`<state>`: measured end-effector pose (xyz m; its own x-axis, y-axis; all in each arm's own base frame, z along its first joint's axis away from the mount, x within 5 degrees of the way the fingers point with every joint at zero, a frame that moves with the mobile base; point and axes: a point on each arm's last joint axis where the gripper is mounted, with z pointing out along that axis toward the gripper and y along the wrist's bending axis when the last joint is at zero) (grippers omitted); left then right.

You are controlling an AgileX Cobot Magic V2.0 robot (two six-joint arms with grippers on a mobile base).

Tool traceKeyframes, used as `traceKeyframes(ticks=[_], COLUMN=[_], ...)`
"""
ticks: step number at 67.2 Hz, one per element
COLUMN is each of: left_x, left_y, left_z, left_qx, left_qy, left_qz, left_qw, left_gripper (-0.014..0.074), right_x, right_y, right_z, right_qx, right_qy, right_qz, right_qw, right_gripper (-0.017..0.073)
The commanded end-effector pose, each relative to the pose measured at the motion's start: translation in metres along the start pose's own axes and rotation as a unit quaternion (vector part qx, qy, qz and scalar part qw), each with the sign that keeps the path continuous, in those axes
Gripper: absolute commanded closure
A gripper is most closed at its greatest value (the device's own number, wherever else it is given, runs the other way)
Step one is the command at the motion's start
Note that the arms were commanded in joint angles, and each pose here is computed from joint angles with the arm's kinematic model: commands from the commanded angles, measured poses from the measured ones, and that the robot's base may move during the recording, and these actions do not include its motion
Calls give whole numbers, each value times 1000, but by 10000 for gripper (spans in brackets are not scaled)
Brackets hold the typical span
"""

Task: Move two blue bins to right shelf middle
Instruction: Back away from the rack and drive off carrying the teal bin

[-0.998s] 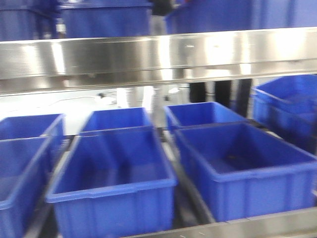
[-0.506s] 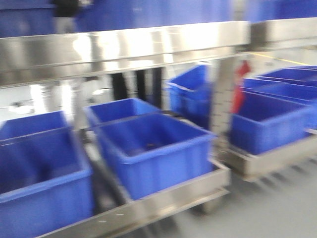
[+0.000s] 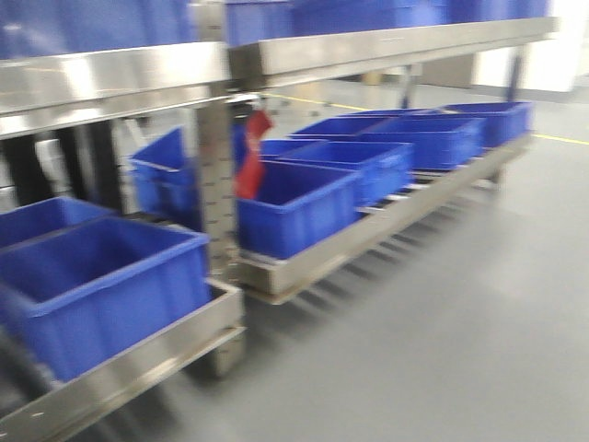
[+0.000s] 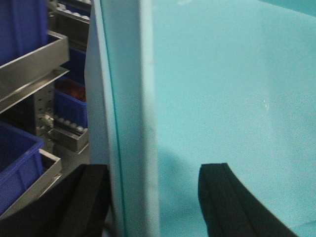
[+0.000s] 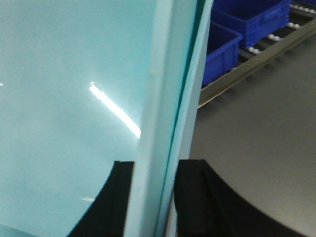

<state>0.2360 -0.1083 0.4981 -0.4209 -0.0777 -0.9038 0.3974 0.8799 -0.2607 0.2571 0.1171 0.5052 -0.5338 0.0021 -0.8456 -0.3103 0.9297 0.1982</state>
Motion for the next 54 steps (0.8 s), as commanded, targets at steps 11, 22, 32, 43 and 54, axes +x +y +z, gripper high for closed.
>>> traceKeyframes(ticks=[11,22,32,43,54], left_x=[-12,-12,-12,-12,-12], left_y=[-2,-2,-2,-2,-2], left_z=[-14,-14,-14,-14,-14], left_qx=[1,1,1,1,1], left_qy=[-48,-48,-48,-48,-48], left_qz=[28,28,28,28,28], left_qw=[998,998,998,998,998], left_gripper=[704,704,704,704,704], right_x=[-12,-12,-12,-12,-12], right_y=[-7,-7,-7,-7,-7], right_z=[-11,-11,-11,-11,-11], right_qx=[28,28,28,28,28], right_qy=[-58,-58,-58,-58,-58], right_qz=[-22,-22,-22,-22,-22], right_qw=[998,998,998,998,998], right_gripper=[718,718,718,718,718])
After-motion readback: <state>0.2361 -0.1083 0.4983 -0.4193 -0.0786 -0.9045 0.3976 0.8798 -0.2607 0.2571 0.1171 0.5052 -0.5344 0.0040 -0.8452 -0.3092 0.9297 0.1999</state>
